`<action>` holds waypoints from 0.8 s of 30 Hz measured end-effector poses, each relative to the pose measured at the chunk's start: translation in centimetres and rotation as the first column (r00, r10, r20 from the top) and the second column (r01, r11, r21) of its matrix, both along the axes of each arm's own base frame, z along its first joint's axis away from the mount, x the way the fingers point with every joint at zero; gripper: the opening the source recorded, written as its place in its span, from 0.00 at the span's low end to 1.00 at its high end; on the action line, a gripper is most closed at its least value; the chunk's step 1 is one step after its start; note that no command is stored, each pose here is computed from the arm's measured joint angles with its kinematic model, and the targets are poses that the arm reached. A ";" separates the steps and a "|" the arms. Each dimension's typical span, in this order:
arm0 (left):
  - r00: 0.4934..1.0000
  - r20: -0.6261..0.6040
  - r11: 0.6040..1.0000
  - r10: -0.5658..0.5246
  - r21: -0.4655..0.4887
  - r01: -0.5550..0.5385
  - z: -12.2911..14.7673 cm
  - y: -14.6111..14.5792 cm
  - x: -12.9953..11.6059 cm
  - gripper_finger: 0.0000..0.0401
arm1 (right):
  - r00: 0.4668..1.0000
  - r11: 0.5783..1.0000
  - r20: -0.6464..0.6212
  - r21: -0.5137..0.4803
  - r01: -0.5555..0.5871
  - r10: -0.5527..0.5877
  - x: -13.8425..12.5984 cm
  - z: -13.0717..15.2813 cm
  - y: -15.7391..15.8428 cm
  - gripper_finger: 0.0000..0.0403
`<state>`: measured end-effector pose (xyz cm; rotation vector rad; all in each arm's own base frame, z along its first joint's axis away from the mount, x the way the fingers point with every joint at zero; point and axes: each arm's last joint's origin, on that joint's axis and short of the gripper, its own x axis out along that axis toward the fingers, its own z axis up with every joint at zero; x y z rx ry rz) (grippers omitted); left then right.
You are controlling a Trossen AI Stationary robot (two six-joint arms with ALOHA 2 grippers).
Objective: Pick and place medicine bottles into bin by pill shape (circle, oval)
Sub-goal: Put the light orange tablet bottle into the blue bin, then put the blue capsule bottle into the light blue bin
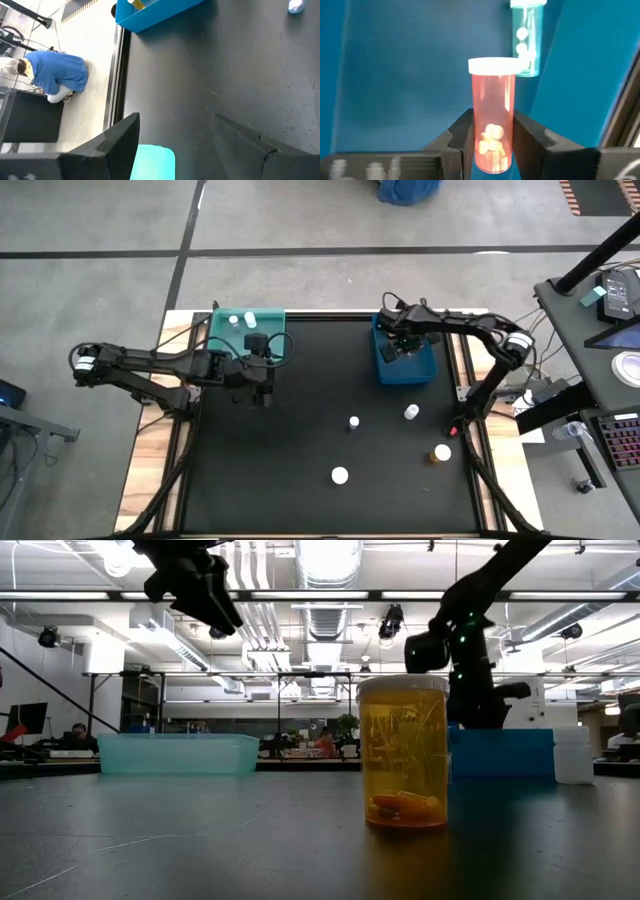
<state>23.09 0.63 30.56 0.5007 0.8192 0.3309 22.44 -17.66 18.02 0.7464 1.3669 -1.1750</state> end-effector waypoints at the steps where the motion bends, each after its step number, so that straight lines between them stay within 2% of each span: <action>1: 1.000 0.001 1.000 0.004 -0.004 -0.004 0.0 0.0 -0.1 0.57 | 1.000 1.000 -0.004 0.004 0.005 -0.005 0.1 -0.3 -0.1 0.25; 6: 1.000 0.012 1.000 0.020 -0.019 -0.020 -0.1 0.0 -0.2 0.57 | 0.999 1.000 -0.035 0.025 0.009 -0.008 0.6 -1.6 -0.4 0.27; 13: 0.999 0.017 0.999 0.028 -0.027 -0.028 -0.2 0.0 -0.2 0.57 | 0.999 1.000 -0.043 0.030 0.008 -0.007 1.0 -1.9 -0.8 0.39; 17: 0.999 0.017 0.999 0.029 -0.027 -0.028 -0.2 0.0 -0.2 0.57 | 1.000 1.000 -0.021 0.014 -0.018 0.019 1.1 -0.9 -0.9 0.42; 24: 0.999 0.029 0.998 0.045 -0.046 -0.044 -0.2 0.0 -0.2 0.57 | 0.996 0.998 0.076 -0.044 -0.048 0.052 0.9 2.4 0.3 0.41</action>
